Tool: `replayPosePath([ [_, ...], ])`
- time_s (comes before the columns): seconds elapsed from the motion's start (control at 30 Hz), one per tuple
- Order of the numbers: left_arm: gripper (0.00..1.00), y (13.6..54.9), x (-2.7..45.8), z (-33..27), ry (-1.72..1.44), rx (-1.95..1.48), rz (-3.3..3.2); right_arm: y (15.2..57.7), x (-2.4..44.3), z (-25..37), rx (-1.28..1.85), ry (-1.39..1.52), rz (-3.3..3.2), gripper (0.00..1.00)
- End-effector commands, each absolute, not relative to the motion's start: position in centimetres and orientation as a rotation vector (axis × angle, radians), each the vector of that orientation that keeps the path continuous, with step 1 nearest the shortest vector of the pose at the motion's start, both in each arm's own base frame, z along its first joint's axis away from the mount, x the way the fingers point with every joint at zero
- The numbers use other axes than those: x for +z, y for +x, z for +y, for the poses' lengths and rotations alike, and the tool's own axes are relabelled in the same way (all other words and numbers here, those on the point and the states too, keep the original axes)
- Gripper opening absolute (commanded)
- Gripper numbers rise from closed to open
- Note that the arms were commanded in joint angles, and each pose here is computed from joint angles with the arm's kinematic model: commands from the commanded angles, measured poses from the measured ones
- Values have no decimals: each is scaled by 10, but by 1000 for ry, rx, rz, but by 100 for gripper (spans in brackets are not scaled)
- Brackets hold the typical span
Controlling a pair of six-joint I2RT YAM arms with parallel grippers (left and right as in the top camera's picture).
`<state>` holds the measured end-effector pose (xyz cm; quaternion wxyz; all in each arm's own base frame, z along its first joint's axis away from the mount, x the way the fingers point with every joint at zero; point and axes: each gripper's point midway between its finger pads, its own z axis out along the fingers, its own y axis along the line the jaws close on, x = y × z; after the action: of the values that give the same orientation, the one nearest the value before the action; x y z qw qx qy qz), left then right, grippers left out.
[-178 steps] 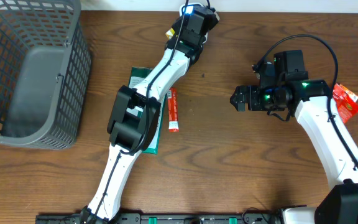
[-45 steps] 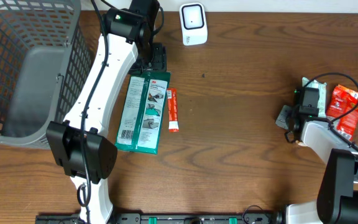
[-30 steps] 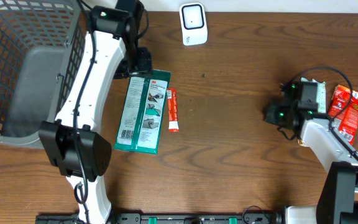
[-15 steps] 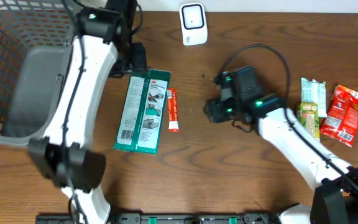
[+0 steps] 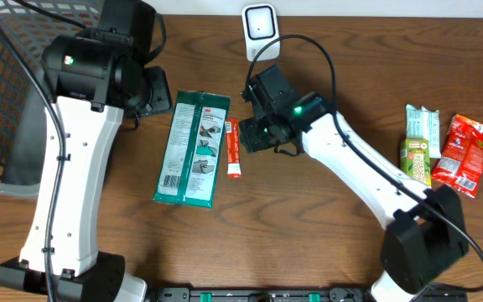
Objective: Scan the item barcode
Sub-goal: 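Move the right gripper to the red Nescafe stick and grasp it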
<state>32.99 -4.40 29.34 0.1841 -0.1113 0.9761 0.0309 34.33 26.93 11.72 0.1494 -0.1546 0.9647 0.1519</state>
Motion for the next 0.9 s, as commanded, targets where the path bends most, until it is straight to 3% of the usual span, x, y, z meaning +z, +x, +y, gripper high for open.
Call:
replayPosePath([
  [0.0,64,326,274,-32,-364,192,2796,348,99,275,426,-334,2826,51],
  [0.13,64,330,249,-33,-361,212,2831,355,69,283,379,-324,2841,45],
  [0.4,64,341,179,-37,-358,219,2872,369,17,315,342,-376,2792,44],
  [0.67,64,337,140,-36,-356,237,2902,372,6,307,209,-370,2776,35],
  [0.87,64,342,137,-37,-358,225,2883,368,-3,291,116,-364,2797,34],
])
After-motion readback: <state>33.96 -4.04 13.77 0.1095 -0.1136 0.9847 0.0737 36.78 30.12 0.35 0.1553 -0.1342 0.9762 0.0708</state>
